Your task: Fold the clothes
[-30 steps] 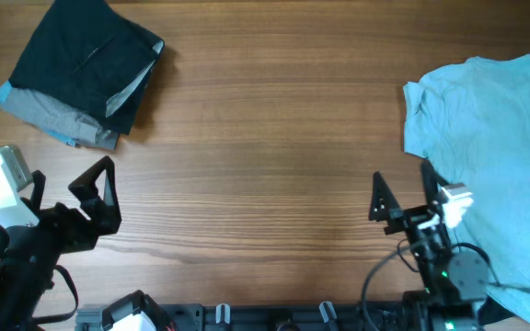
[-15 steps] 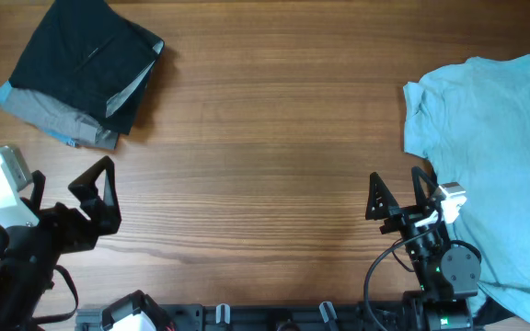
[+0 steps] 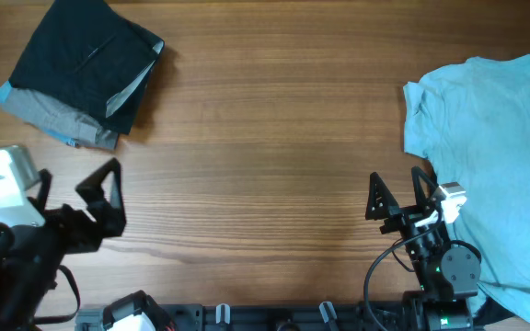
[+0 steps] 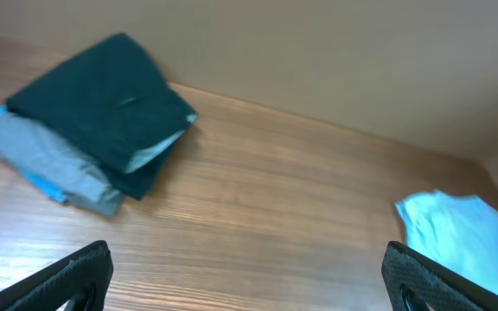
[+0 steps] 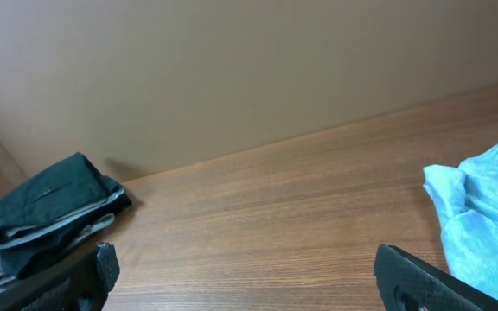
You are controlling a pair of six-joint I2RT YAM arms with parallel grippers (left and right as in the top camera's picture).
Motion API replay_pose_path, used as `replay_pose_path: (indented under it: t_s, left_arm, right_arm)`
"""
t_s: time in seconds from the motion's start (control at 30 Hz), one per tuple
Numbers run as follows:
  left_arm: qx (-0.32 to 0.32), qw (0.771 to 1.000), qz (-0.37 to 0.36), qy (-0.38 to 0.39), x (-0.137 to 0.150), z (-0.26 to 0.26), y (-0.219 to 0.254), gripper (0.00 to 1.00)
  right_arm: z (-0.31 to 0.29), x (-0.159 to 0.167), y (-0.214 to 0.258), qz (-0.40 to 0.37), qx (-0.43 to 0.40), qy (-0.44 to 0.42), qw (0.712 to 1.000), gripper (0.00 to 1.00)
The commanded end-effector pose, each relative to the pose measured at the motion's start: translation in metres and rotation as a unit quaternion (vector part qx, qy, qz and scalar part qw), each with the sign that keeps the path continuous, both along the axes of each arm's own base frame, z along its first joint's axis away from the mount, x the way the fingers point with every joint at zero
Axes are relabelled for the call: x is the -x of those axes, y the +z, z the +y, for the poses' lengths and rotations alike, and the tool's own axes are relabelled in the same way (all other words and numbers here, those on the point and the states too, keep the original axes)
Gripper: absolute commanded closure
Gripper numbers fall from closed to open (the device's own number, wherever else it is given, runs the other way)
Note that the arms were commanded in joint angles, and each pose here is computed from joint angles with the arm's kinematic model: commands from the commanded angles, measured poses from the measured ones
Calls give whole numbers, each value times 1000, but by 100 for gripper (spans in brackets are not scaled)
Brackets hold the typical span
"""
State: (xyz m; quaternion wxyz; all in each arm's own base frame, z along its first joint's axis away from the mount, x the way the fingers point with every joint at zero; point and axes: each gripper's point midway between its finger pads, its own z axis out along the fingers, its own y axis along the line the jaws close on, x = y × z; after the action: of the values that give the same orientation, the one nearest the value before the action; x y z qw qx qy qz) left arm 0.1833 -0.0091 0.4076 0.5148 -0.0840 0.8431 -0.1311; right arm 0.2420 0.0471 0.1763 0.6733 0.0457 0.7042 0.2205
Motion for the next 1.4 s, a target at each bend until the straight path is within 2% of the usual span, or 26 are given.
replay_pose_path:
  t_s: [0.0, 0.07, 0.1, 0.27, 0.43, 0.63, 0.87, 1.03, 1.37]
  left_arm:
    - [-33, 999, 15, -29, 2, -8, -7, 0]
    - [-46, 997, 1, -56, -1, -17, -2, 0]
    - [-51, 993, -24, -104, -5, -35, 4, 0]
    - [-61, 981, -104, -154, -20, -56, 12, 0]
    - [-29, 979, -138, -144, -29, -59, -22, 0]
    - [13, 983, -134, -126, -28, -57, -100, 0]
    - [61, 984, -161, -56, -36, -38, -164, 0]
    - [55, 979, -186, -56, -35, -38, -191, 0]
    - [58, 978, -190, -57, -56, -39, -244, 0]
  right_arm:
    - [0, 1, 2, -3, -7, 2, 1000, 0]
    - [0, 0, 1, -2, -7, 2, 1000, 0]
    - [0, 0, 1, 0, -7, 2, 1000, 0]
    - [0, 0, 0, 2, -7, 2, 1000, 0]
    - [0, 0, 0, 2, -6, 2, 1000, 0]
    - [0, 0, 0, 2, -7, 2, 1000, 0]
    - [0, 0, 0, 2, -7, 2, 1000, 0]
    - [0, 0, 0, 2, -7, 2, 1000, 0]
    - [0, 0, 0, 2, -6, 2, 1000, 0]
